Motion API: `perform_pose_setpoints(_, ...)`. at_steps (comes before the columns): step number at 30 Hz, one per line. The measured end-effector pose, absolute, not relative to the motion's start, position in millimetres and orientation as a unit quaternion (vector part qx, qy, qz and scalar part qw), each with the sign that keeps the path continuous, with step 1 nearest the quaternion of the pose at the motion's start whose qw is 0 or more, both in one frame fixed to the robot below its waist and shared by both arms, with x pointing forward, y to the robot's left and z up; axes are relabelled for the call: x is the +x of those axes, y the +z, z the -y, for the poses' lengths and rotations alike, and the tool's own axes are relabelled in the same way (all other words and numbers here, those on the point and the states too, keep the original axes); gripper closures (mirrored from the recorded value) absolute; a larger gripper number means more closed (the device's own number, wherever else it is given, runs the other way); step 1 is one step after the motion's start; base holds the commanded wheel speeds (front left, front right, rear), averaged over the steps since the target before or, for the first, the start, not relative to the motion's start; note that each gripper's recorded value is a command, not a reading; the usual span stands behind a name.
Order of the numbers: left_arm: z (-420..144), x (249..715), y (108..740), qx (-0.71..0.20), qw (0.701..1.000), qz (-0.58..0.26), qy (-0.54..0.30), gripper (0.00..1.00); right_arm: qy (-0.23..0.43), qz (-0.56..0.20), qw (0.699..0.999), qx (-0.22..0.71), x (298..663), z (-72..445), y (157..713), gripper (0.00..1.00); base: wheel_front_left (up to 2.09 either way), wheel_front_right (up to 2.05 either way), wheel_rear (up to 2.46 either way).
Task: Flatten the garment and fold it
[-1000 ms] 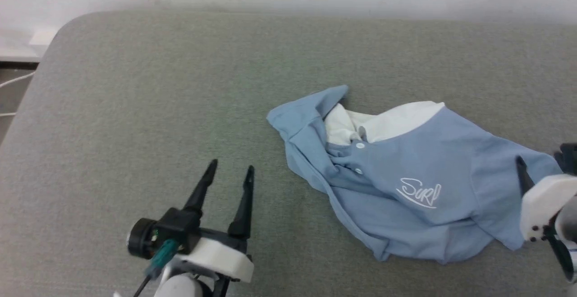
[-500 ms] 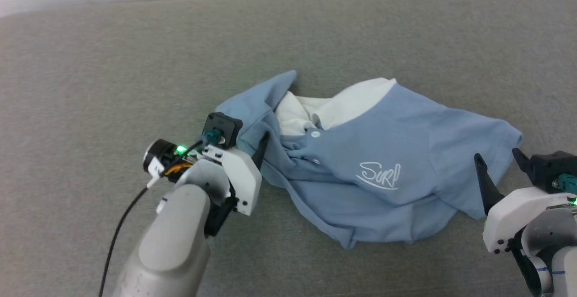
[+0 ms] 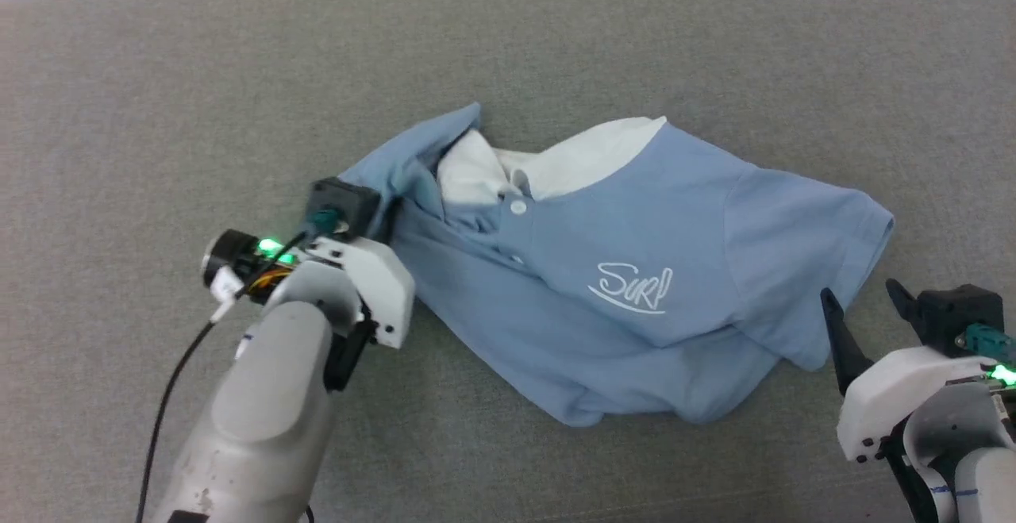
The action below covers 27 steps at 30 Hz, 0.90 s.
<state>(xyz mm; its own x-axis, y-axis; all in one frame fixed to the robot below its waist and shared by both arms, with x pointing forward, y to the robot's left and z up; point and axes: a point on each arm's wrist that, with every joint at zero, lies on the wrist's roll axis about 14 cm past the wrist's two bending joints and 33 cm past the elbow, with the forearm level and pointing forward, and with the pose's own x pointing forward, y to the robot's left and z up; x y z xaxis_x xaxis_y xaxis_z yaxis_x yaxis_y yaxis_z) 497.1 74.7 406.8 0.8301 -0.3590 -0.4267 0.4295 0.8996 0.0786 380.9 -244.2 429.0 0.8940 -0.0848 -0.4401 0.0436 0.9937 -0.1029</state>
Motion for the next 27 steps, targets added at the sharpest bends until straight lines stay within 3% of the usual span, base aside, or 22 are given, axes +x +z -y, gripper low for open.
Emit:
perform_pose_setpoints(8,-147,497,472,0.024,0.996,-0.051,-0.069,1.00,0.002,-0.228,0.973,-0.045,383,222,427,0.00,0.00,0.00,0.00)
perform_pose_setpoints(13,-210,450,448,0.003,0.995,-0.087,0.043,1.00,0.037,-0.224,0.973,-0.041,389,198,431,0.00,0.00,0.00,0.00)
perform_pose_setpoints(14,-216,434,432,0.002,0.991,-0.118,0.056,0.80,0.044,-0.225,0.972,-0.043,390,194,430,0.00,0.00,0.00,0.00)
perform_pose_setpoints(15,-220,419,415,-0.002,0.987,-0.149,0.065,0.18,0.051,-0.226,0.972,-0.045,390,190,430,0.00,0.00,0.00,0.00)
perform_pose_setpoints(16,-221,406,402,-0.006,0.982,-0.174,0.070,0.00,0.059,-0.228,0.971,-0.047,390,186,429,0.00,0.00,0.00,0.00)
perform_pose_setpoints(18,-220,394,400,-0.018,0.982,-0.171,0.077,0.00,0.072,-0.225,0.971,-0.044,393,178,430,0.00,0.00,0.00,0.00)
perform_pose_setpoints(27,-224,402,480,-0.003,0.997,-0.010,0.078,0.00,0.126,-0.204,0.970,-0.049,436,154,453,0.00,0.00,0.00,0.00)
